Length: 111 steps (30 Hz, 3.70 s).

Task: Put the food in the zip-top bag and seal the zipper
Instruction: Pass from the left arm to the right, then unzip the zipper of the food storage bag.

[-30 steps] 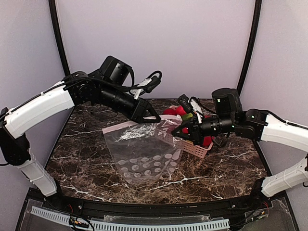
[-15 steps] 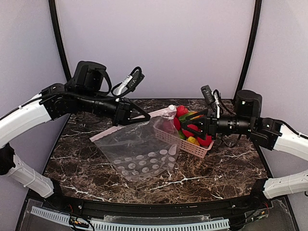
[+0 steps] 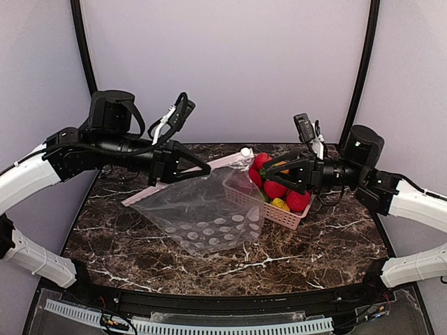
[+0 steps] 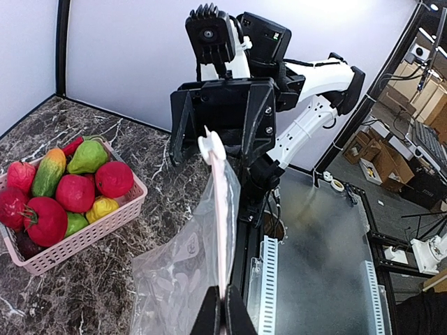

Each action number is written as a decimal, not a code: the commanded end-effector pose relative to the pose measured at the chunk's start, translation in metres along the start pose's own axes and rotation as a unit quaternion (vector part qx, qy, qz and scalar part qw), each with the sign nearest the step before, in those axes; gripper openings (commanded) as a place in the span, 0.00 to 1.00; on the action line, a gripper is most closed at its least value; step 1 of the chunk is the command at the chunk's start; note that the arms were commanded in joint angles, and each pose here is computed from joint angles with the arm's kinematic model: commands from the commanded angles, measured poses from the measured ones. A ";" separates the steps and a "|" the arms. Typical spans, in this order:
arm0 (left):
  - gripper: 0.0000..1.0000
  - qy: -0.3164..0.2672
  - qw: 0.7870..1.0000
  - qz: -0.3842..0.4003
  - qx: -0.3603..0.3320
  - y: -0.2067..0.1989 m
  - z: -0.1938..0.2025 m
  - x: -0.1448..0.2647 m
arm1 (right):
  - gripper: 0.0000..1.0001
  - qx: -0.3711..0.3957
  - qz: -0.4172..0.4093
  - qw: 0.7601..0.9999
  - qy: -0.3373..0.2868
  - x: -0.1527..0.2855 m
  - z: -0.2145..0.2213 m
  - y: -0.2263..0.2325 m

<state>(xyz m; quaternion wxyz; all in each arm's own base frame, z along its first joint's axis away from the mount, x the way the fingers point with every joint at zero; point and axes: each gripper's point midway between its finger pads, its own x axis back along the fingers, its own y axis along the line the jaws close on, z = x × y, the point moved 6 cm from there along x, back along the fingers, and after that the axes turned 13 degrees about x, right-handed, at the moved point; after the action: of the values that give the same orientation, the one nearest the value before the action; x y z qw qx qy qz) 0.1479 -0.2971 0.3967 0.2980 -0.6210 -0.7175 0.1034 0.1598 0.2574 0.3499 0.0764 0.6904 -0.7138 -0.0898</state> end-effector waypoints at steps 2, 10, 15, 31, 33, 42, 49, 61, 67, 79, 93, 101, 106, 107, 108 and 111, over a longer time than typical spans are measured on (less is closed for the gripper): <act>0.01 -0.003 0.999 0.034 -0.001 -0.006 0.004 -0.002 | 0.55 0.031 -0.057 0.998 -0.017 -0.008 -0.024 0.016; 0.01 0.000 0.999 0.044 0.004 -0.006 0.004 -0.005 | 0.47 0.029 -0.071 0.997 -0.010 -0.017 -0.023 0.016; 0.01 0.004 0.999 0.043 0.010 -0.004 0.006 -0.007 | 0.42 0.030 -0.095 0.995 -0.006 -0.023 -0.024 0.022; 0.01 0.007 0.999 0.046 0.018 -0.002 0.010 -0.008 | 0.31 0.025 -0.100 0.995 -0.013 -0.029 -0.025 0.022; 0.01 0.008 0.999 0.046 0.019 -0.003 0.011 -0.007 | 0.31 0.025 -0.100 0.995 -0.013 -0.029 -0.026 0.022; 0.01 0.017 0.999 0.038 0.022 0.000 0.015 -0.008 | 0.10 0.024 -0.108 0.994 -0.018 -0.027 -0.024 0.025; 0.07 0.018 0.999 0.034 0.022 0.000 0.013 -0.007 | 0.00 0.018 -0.087 0.996 -0.003 -0.026 -0.015 0.021; 0.64 0.016 0.997 0.070 0.041 0.001 -0.018 -0.037 | 0.00 0.017 -0.051 0.997 0.049 -0.029 0.001 0.013; 0.56 0.020 0.994 0.100 0.045 0.001 -0.025 -0.052 | 0.00 0.012 -0.047 0.997 0.053 -0.028 0.005 0.012; 0.34 0.033 0.991 0.114 0.056 0.007 -0.024 -0.067 | 0.00 0.012 -0.050 0.997 0.054 -0.029 0.008 0.011; 0.16 0.042 0.990 0.120 0.065 0.010 -0.021 -0.072 | 0.00 0.011 -0.042 0.998 0.056 -0.029 0.010 0.009; 0.01 0.042 0.990 0.117 0.067 0.011 -0.019 -0.072 | 0.00 0.010 -0.033 0.998 0.055 -0.028 0.011 0.008; 0.01 0.039 0.991 0.111 0.067 0.012 -0.019 -0.070 | 0.00 0.012 -0.022 0.998 0.052 -0.027 0.010 0.007; 0.01 0.038 0.991 0.108 0.065 0.012 -0.019 -0.069 | 0.00 0.012 -0.015 0.999 0.050 -0.026 0.009 0.007; 0.01 0.037 0.992 0.105 0.065 0.013 -0.019 -0.069 | 0.00 0.012 -0.007 0.999 0.048 -0.025 0.008 0.006; 0.01 0.031 0.993 0.092 0.061 0.013 -0.020 -0.066 | 0.00 0.013 0.021 0.999 0.041 -0.021 0.006 0.003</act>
<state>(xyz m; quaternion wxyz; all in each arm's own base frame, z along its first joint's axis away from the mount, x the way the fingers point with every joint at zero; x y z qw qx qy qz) 0.1774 -0.3669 0.3746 0.3673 -0.6641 -0.6311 0.1604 0.1537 0.2847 0.3392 0.1148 0.7082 -0.6950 -0.0481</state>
